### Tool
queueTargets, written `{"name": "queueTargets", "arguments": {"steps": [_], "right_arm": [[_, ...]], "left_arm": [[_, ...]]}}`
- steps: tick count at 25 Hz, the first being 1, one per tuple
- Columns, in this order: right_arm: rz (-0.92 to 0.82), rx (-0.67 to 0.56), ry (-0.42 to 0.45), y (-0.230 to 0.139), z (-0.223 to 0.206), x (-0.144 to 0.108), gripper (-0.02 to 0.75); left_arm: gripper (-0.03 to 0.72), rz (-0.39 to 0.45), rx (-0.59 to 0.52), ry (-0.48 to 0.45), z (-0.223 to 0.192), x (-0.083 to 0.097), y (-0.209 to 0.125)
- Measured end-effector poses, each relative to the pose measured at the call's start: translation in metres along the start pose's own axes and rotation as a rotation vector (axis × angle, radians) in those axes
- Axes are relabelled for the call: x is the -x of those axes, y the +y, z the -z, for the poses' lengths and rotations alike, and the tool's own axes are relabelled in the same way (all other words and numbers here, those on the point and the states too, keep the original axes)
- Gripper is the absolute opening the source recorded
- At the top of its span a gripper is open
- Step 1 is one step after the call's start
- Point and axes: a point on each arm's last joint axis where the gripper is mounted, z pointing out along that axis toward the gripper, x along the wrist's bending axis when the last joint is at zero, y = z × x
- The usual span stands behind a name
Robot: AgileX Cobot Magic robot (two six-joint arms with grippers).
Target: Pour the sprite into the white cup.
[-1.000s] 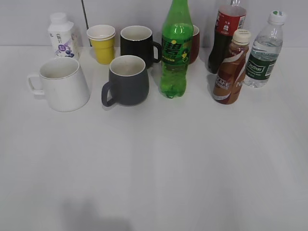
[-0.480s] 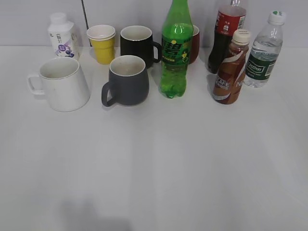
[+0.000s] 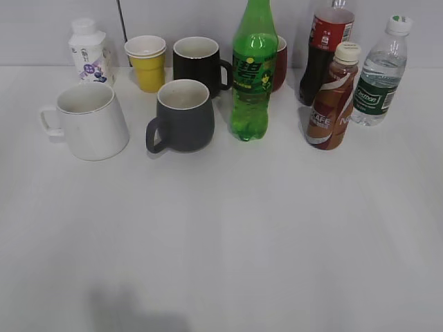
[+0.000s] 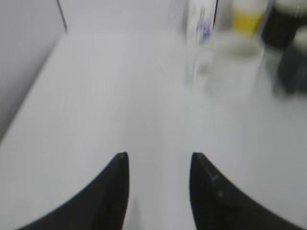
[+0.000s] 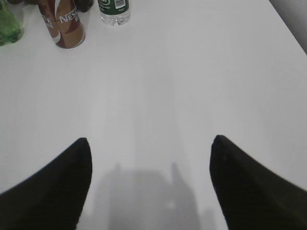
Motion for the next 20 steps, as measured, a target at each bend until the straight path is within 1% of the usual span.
{"name": "queueTargets", "arguments": {"steps": [1, 3, 6, 7, 9, 10, 12, 14, 16, 18, 20], "right_arm": [[0.000, 0.000, 0.000, 0.000, 0.000, 0.000, 0.574], [0.000, 0.000, 0.001, 0.000, 0.000, 0.000, 0.574], [0.000, 0.000, 0.001, 0.000, 0.000, 0.000, 0.574], [0.000, 0.000, 0.001, 0.000, 0.000, 0.000, 0.574], [0.000, 0.000, 0.001, 0.000, 0.000, 0.000, 0.574], [0.000, 0.000, 0.001, 0.000, 0.000, 0.000, 0.574], [0.000, 0.000, 0.001, 0.000, 0.000, 0.000, 0.574], [0.000, 0.000, 0.001, 0.000, 0.000, 0.000, 0.574], [0.000, 0.000, 0.001, 0.000, 0.000, 0.000, 0.574], [0.000, 0.000, 0.001, 0.000, 0.000, 0.000, 0.574], [0.000, 0.000, 0.001, 0.000, 0.000, 0.000, 0.574]], "left_arm": [[0.298, 0.003, 0.072, -0.013, -0.006, 0.002, 0.012], [0.267, 0.005, 0.307, -0.039, -0.017, 0.005, 0.043], [0.255, 0.004, 0.595, -0.071, -0.034, 0.010, 0.084], [0.253, -0.004, 0.653, -0.078, -0.043, 0.012, 0.094], [0.252, -0.005, 0.689, -0.090, -0.065, 0.015, 0.105], [0.252, -0.005, 0.692, -0.094, -0.076, 0.016, 0.108], [0.252, -0.007, 0.633, -0.099, -0.107, 0.018, 0.108], [0.254, -0.008, 0.549, -0.101, -0.138, 0.020, 0.102], [0.254, -0.011, 0.411, -0.102, -0.175, 0.023, 0.084], [0.254, -0.012, 0.330, -0.105, -0.200, 0.024, 0.065], [0.254, -0.011, 0.239, -0.110, -0.224, 0.026, 0.035]]}}
